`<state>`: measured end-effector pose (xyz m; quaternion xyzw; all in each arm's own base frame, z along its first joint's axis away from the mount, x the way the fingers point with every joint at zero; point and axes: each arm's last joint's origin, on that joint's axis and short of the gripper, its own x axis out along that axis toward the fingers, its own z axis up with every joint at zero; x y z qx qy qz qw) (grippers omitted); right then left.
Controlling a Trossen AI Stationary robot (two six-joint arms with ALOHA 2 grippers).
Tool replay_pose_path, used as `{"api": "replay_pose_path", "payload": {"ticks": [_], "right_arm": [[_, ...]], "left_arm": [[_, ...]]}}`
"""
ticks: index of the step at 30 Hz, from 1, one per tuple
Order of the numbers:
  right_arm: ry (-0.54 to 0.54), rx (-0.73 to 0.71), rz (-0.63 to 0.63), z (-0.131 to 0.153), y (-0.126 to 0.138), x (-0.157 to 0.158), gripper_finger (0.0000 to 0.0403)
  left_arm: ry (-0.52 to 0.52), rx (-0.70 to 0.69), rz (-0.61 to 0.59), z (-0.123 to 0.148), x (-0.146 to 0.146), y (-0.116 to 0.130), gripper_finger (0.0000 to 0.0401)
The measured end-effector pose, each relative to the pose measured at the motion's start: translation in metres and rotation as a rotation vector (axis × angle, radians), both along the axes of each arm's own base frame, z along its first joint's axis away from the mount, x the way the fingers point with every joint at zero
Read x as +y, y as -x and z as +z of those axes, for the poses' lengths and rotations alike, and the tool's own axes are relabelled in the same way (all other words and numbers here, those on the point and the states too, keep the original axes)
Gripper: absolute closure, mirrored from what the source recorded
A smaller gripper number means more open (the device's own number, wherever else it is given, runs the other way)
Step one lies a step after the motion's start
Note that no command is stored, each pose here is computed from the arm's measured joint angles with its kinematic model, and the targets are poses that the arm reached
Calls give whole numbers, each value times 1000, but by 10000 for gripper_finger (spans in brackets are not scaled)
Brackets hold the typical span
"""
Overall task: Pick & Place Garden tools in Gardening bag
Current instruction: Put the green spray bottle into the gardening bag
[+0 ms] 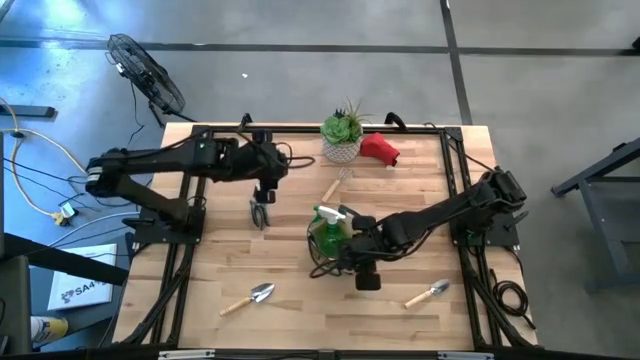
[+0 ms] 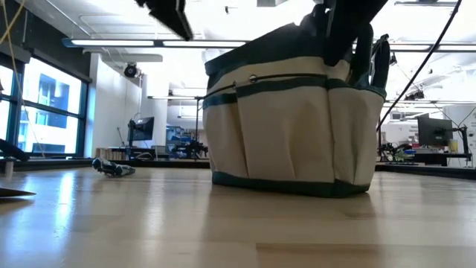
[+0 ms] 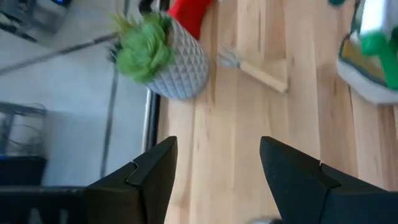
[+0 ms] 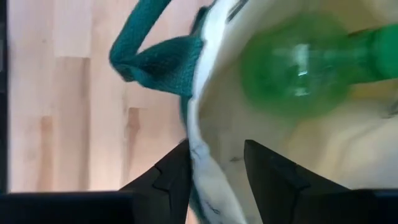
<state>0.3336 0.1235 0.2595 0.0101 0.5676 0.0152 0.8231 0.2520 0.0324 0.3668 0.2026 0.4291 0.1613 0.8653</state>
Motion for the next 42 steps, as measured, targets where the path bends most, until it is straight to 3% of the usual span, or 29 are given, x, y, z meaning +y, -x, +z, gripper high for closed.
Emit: {"api": "replay_pose_path", "payload": {"ticks": [11,18,23,30,42], "right_arm": [[156,-194,-3,31,17,10,266],[111,-287,-2,44,18,16,266],[81,-339,12,47,18,25,266],[120,-371,0,48,23,36,266],[145,-395,-31,48,26,42,266]], "left_arm": [[188,-98,-16,-49,37,6,178],[298,-243,-88,-77,56,-2,178],[329,-228,-82,-96,64,-13,178],[393,-235,-210,-111,51,-36,178],[348,-301,-293,-109,26,-53,178]]}}
